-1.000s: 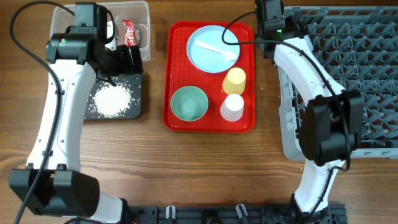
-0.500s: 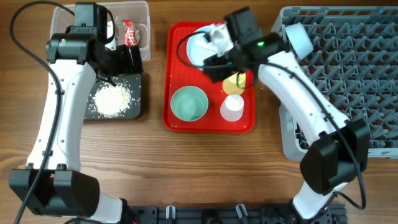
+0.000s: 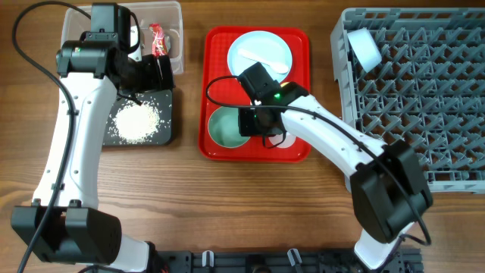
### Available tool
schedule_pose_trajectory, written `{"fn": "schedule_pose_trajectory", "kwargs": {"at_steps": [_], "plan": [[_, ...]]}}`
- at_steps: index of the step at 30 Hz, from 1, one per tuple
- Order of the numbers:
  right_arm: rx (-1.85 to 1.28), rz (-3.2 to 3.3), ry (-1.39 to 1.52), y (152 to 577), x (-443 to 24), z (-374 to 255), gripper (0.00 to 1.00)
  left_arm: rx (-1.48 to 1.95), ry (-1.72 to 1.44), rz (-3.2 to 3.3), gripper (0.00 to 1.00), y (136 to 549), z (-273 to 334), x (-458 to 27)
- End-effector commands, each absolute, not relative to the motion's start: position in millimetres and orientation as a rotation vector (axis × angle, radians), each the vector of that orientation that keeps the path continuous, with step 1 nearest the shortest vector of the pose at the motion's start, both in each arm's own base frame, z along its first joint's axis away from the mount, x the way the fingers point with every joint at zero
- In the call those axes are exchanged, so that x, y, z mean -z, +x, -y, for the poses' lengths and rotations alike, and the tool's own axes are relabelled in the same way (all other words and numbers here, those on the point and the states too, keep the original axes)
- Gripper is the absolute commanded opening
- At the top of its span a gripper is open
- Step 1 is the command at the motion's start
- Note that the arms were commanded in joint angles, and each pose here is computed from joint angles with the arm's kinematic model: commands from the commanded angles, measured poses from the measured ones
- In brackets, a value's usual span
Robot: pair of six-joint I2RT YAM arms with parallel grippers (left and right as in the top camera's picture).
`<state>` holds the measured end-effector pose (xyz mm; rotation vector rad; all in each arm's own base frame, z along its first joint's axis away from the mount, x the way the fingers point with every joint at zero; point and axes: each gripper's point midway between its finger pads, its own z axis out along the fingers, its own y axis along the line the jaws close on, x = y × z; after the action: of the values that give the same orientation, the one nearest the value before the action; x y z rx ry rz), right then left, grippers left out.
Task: Sort waste into correct bins and load items into the dishwasher rack
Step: 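Move the right gripper to the green bowl and grasp it, then carry the green bowl to the dish rack and set it in a slot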
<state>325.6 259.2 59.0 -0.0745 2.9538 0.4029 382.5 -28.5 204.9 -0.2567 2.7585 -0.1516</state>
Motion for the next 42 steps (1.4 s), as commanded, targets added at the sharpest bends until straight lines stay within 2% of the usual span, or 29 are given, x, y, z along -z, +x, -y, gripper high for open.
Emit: {"fn": "schedule_pose_trajectory", "kwargs": {"at_steps": [1,4,6,11,16,19,22,23,31,35,37,42], "plan": [[-0.311,-3.041,0.041,319,-25,-251,0.37,0.157,-0.277,-2.775,1.0,382,28,-199],[-0.314,-3.055,0.05,318,-20,-250,0.2,0.157,-0.277,-2.775,1.0,382,28,-199],[-0.316,-3.053,0.049,319,-20,-251,0.04,0.157,-0.277,-2.775,1.0,382,28,-199],[-0.317,-2.956,-0.008,338,-48,-249,0.04,0.157,-0.277,-2.775,1.0,382,28,-199],[-0.123,-2.62,-0.091,386,-165,-212,0.04,0.157,-0.277,-2.775,1.0,382,28,-199],[0.225,-2.369,-0.05,395,-244,-143,0.04,0.157,-0.277,-2.775,1.0,382,28,-199],[0.973,-2.023,0.208,378,-323,-21,0.04,0.156,-0.277,-2.775,1.0,382,28,-199],[1.092,-1.989,0.237,375,-327,0,0.04,0.156,-0.277,-2.775,1.0,382,28,-199],[1.333,-2.216,0.432,371,-260,124,0.04,0.157,-0.277,-2.775,1.0,382,28,-199],[1.306,-2.247,0.411,379,-249,123,0.04,0.157,-0.277,-2.775,1.0,382,28,-199],[1.231,-2.323,0.375,388,-227,116,0.04,0.156,-0.277,-2.775,1.0,382,28,-199],[1.316,-2.381,0.321,397,-194,117,0.04,0.157,-0.277,-2.775,1.0,382,28,-199]]}}
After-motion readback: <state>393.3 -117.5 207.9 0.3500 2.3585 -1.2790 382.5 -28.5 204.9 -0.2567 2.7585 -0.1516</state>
